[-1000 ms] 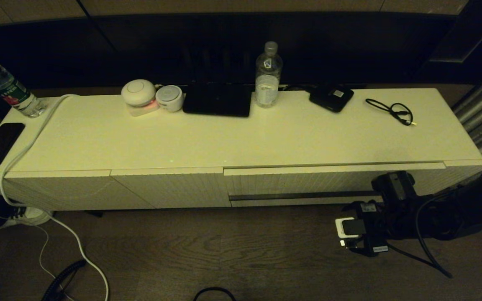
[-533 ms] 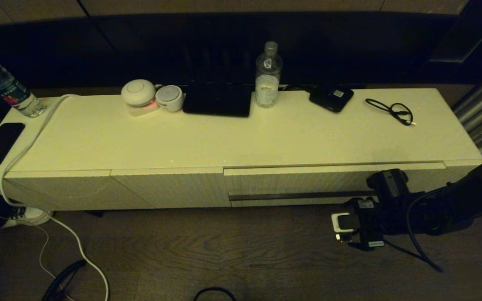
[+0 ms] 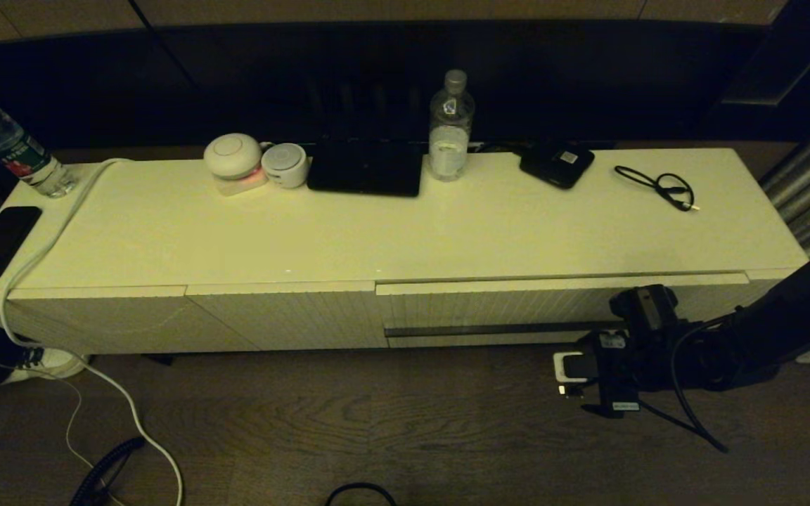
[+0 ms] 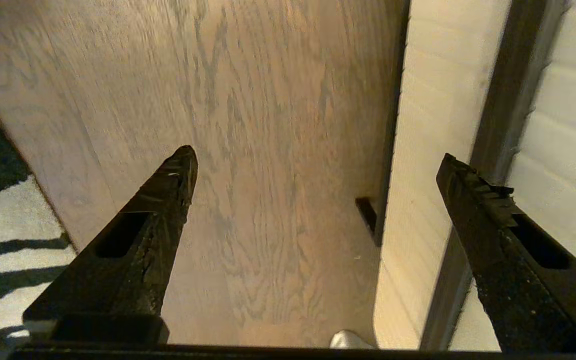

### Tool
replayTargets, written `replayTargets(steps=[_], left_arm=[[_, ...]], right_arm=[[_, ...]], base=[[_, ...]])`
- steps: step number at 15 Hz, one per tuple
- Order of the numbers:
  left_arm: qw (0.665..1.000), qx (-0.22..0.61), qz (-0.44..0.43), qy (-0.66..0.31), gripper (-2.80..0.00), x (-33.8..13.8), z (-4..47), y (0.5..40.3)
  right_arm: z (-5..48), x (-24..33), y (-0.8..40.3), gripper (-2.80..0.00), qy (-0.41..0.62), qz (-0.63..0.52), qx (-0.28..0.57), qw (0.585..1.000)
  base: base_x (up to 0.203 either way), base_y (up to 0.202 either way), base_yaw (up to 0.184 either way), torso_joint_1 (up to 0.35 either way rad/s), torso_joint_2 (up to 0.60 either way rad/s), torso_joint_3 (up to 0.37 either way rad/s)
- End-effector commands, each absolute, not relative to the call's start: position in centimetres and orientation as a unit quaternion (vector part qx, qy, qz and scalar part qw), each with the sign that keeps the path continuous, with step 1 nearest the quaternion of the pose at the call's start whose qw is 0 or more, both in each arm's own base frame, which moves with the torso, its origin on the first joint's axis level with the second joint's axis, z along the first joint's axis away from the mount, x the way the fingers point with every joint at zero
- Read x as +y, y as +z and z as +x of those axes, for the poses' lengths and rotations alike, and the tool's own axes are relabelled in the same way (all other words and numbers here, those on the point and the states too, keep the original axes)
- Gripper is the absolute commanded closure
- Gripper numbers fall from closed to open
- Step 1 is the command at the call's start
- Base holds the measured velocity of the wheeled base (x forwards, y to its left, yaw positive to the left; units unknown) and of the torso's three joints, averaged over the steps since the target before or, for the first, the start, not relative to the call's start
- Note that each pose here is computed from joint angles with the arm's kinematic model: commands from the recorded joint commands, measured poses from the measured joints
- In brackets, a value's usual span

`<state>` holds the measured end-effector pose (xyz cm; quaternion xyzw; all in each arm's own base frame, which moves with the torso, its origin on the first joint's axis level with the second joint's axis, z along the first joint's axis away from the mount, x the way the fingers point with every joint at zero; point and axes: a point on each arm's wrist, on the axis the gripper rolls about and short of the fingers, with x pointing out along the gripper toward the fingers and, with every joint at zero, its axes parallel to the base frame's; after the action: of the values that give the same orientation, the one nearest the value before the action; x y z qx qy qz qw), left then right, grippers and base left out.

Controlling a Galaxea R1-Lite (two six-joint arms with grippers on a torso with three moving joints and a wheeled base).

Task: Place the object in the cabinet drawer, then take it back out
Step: Open the drawer

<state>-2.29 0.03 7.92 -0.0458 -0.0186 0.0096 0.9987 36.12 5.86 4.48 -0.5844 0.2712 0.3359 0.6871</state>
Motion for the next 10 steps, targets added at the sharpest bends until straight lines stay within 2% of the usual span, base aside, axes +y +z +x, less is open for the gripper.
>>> replayTargets(steps=[1, 10], left_arm=[[0.999, -0.020, -0.046, 0.010, 0.00, 0.0, -2.3, 7.9], [0.999, -0.020, -0.046, 0.010, 0.00, 0.0, -2.3, 7.9]], right_arm=[[36.3, 5.8, 4.1, -2.80, 0.337, -0.586, 0.272, 0.685], [37.7, 6.4, 5.5, -2.80, 0.322, -0.594, 0.244, 0.695]], base=[[0.000, 0.000, 0.000, 0.000, 0.00, 0.000], [0.000, 0.000, 0.000, 0.000, 0.00, 0.000]])
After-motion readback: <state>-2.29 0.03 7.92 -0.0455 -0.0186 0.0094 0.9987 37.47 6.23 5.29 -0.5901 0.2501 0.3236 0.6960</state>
